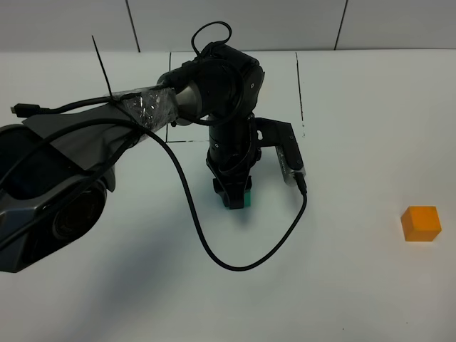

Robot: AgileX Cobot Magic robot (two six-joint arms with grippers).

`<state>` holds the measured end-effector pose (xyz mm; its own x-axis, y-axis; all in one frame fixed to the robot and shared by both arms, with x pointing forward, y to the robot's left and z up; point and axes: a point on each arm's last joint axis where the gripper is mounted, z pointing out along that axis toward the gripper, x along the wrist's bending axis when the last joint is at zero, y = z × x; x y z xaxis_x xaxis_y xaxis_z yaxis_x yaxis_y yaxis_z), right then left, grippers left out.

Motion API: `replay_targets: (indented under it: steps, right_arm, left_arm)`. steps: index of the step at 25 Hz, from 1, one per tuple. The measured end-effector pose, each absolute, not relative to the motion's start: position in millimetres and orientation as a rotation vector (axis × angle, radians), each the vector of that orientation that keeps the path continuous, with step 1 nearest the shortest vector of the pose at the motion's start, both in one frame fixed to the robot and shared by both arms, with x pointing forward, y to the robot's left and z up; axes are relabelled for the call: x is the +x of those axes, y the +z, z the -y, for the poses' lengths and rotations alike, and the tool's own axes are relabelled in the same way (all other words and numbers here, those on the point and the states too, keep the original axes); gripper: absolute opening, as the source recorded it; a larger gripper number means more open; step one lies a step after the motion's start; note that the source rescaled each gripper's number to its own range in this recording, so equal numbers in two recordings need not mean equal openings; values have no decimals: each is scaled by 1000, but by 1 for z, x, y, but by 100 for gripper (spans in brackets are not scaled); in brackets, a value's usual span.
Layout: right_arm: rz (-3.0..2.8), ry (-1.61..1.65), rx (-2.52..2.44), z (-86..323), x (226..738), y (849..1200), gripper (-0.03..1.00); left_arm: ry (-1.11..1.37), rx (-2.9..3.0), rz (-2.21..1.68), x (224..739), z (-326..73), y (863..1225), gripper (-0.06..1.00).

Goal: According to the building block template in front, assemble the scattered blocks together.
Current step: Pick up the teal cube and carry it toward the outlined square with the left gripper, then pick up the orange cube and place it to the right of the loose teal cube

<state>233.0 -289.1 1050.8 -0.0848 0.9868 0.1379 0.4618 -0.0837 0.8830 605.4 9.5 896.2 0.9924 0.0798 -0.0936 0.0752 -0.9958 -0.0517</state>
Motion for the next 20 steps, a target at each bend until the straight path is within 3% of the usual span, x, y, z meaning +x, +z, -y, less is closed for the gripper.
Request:
replay_targets:
  steps: [4, 6, 11, 13, 16, 20]
  right_arm:
    - [-1591, 1121, 1589, 289, 233, 1051, 95]
    - [-1591, 1121, 1589, 289, 233, 1051, 95]
    - [-1591, 1121, 1589, 289, 233, 1051, 95]
    - [-1591, 1121, 1589, 289, 233, 1051, 95]
    - [-1591, 1121, 1589, 289, 233, 1051, 95]
    - [-1591, 1121, 1589, 289, 233, 1051, 95]
  left_arm:
    - [151, -3090, 122, 605, -9, 896, 6]
    - [171, -3090, 128, 605, -9, 892, 22]
    - [172, -3090, 126, 605, -8, 892, 77]
    - [160, -3096, 126, 606, -7, 894, 90]
    - [112, -3102, 168, 607, -7, 905, 98]
    - [-43, -3090, 394, 610, -12, 940, 100]
